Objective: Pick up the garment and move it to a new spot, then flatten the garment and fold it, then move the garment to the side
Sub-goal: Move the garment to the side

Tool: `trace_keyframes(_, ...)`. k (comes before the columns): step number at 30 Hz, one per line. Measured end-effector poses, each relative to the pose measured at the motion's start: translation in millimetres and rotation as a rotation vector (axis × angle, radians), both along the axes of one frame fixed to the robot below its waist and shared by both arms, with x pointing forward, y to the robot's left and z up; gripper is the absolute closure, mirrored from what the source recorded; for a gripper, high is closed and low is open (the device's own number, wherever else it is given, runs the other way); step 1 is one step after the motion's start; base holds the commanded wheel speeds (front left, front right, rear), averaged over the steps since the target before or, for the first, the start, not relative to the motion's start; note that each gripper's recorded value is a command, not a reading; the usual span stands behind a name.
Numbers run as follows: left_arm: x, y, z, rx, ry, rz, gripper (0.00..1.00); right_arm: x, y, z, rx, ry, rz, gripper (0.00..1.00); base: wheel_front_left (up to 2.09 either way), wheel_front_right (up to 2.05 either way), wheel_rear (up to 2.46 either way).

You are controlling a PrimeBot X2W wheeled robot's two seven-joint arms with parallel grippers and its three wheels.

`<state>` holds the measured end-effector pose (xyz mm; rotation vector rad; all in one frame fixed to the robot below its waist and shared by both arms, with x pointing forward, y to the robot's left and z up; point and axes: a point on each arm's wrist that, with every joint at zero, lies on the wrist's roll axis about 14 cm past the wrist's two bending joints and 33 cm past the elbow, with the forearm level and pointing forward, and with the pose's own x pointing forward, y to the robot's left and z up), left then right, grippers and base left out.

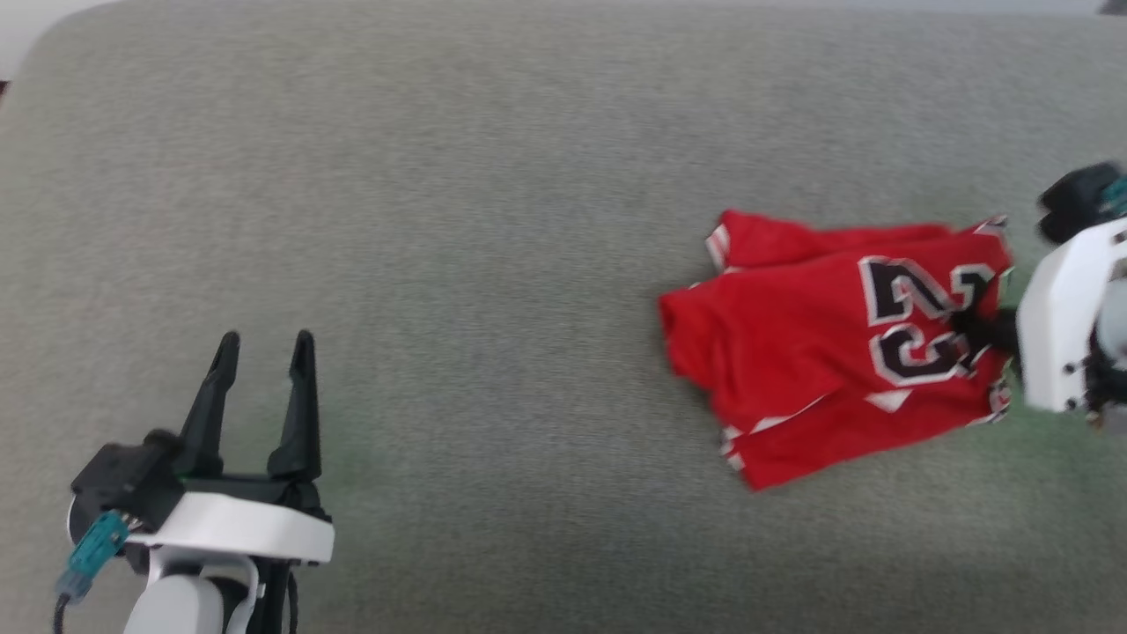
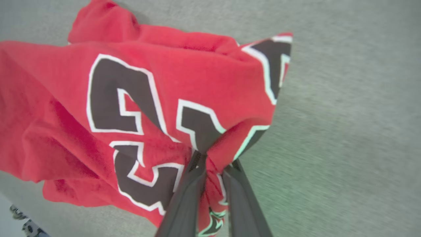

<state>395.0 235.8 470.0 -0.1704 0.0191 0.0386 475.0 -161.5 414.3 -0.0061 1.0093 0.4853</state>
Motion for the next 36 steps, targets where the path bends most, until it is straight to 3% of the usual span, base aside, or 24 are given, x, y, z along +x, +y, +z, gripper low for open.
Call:
trace_keyframes(21, 94, -148, 1, -0.006, -0.082, -0.471, 0.00, 24, -205, 50, -0.344, -0.288, -0.424, 1.00, 0.00, 0.00, 0.00)
trace_keyframes(29, 118, -200, -1, -0.031, -0.113, -0.614, 0.00, 37, -257, 54, -0.507, -0.373, -0.476, 1.00, 0.00, 0.00, 0.00)
trace_keyframes(36, 130, -221, -11, -0.048, -0.108, -0.679, 0.00, 50, -272, 33, -0.580, -0.398, -0.480, 1.00, 0.00, 0.00, 0.00)
